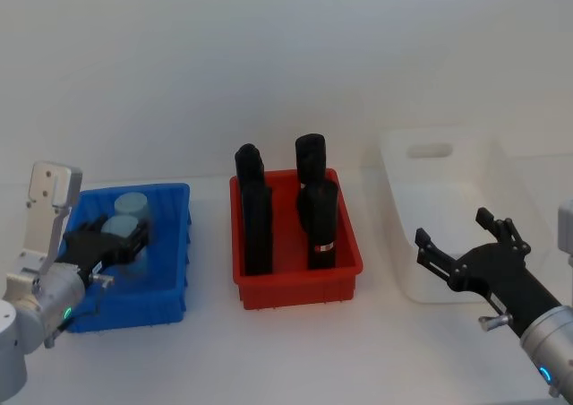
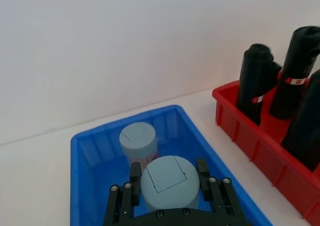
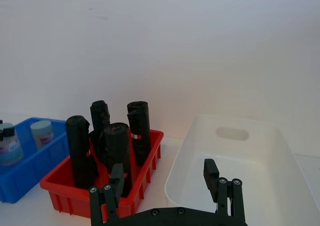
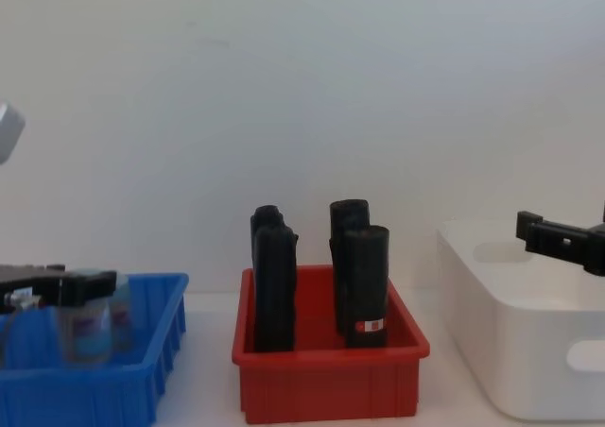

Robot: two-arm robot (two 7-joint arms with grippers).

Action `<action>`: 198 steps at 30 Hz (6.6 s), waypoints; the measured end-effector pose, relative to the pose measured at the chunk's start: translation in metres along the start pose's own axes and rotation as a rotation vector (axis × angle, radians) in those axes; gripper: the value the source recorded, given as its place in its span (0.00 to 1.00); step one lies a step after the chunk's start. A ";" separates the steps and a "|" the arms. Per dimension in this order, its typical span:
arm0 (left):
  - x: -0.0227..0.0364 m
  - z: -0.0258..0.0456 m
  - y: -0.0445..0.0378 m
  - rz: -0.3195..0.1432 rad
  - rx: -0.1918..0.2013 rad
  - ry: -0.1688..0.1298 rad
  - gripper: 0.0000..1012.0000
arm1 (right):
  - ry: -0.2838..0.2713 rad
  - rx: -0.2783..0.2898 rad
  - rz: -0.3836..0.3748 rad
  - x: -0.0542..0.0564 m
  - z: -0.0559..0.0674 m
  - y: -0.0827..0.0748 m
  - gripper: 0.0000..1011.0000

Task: Pick the cotton swabs from the blue box and place them into the white box.

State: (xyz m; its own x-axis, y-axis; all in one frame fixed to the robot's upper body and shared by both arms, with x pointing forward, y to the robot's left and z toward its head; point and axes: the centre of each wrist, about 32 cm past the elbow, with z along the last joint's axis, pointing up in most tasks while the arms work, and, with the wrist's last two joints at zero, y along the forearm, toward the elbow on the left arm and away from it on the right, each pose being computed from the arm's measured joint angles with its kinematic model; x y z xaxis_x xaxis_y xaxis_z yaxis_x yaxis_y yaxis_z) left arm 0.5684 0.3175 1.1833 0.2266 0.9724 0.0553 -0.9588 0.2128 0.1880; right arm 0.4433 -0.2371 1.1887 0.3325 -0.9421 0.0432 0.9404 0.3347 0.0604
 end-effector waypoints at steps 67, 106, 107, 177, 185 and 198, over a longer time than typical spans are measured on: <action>-0.0454 0.1497 -0.0015 -0.836 -0.126 -0.238 0.66 | -0.006 0.000 0.013 0.000 0.000 0.000 0.99; -0.0506 0.1546 -0.0043 -0.883 -0.125 -0.238 0.66 | -0.156 0.018 0.409 -0.010 0.024 0.041 0.99; -0.0506 0.1546 -0.0043 -0.883 -0.125 -0.238 0.66 | -0.159 0.018 0.412 -0.011 0.024 0.042 0.99; -0.0506 0.1549 -0.0044 -0.885 -0.126 -0.239 0.99 | -0.079 0.064 0.394 -0.013 0.026 0.090 0.63; -0.0506 0.1549 -0.0044 -0.885 -0.126 -0.239 0.99 | -0.055 0.051 0.283 0.003 0.024 0.077 0.63; -0.0506 0.1549 -0.0044 -0.885 -0.126 -0.239 0.99 | -0.040 0.029 0.094 0.029 0.019 0.067 0.63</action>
State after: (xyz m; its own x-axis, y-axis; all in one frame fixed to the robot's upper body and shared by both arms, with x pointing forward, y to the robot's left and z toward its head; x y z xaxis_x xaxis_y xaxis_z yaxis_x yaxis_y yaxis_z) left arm 0.5877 0.2526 1.3316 0.9013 0.4081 0.1455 -0.4279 0.8911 0.1509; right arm 0.5146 -0.2415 1.2129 0.4158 -0.9050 0.0896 0.9024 0.4228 0.0833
